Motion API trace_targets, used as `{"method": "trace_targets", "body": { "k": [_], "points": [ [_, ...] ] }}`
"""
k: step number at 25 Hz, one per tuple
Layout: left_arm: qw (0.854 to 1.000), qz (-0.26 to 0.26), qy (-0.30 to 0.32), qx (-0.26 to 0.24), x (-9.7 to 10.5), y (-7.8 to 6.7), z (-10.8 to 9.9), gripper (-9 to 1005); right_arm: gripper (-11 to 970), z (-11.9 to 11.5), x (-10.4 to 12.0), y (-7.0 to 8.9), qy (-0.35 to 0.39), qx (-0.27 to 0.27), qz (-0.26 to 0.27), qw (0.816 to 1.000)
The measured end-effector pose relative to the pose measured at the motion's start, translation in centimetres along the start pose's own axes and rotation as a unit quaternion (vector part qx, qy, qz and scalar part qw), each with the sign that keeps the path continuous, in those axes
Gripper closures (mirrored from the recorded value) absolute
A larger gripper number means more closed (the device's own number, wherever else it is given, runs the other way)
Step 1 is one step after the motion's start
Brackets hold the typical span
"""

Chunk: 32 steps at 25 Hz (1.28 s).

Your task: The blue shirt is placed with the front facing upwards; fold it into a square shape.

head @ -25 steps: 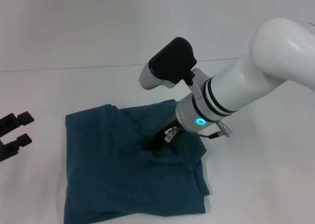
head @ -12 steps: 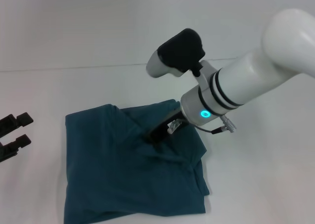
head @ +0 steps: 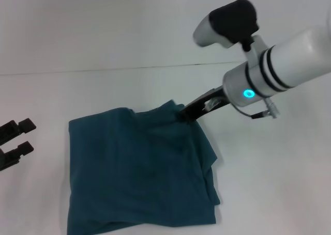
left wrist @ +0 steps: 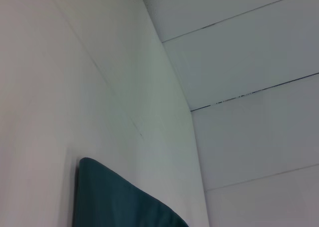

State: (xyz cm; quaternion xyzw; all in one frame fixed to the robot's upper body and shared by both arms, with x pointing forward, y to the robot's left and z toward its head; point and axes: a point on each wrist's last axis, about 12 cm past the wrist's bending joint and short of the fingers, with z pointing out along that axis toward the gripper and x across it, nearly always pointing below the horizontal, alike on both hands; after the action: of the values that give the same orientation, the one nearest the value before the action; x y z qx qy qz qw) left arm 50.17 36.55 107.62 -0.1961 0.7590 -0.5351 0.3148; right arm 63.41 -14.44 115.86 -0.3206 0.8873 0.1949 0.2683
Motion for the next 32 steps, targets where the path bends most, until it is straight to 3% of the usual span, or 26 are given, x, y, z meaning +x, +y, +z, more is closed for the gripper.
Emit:
{"method": "trace_targets", "body": {
  "k": [13, 25, 32],
  "points": [
    [1.000, -0.003, 0.002, 0.003, 0.1, 0.0, 0.2, 175, 944, -0.1, 0.1, -1.4, -0.009, 0.046, 0.031, 0.998],
    [1.000, -0.004, 0.002, 0.002, 0.2, 0.1, 0.2, 175, 944, 1.2, 0.1, -1.7, 0.004, 0.051, 0.044, 0.998],
    [1.000, -0.003, 0.003, 0.002, 0.2, 0.1, 0.2, 175, 939, 0.7, 0.3, -3.3, 0.005, 0.104, 0.079, 0.991]
  ]
}}
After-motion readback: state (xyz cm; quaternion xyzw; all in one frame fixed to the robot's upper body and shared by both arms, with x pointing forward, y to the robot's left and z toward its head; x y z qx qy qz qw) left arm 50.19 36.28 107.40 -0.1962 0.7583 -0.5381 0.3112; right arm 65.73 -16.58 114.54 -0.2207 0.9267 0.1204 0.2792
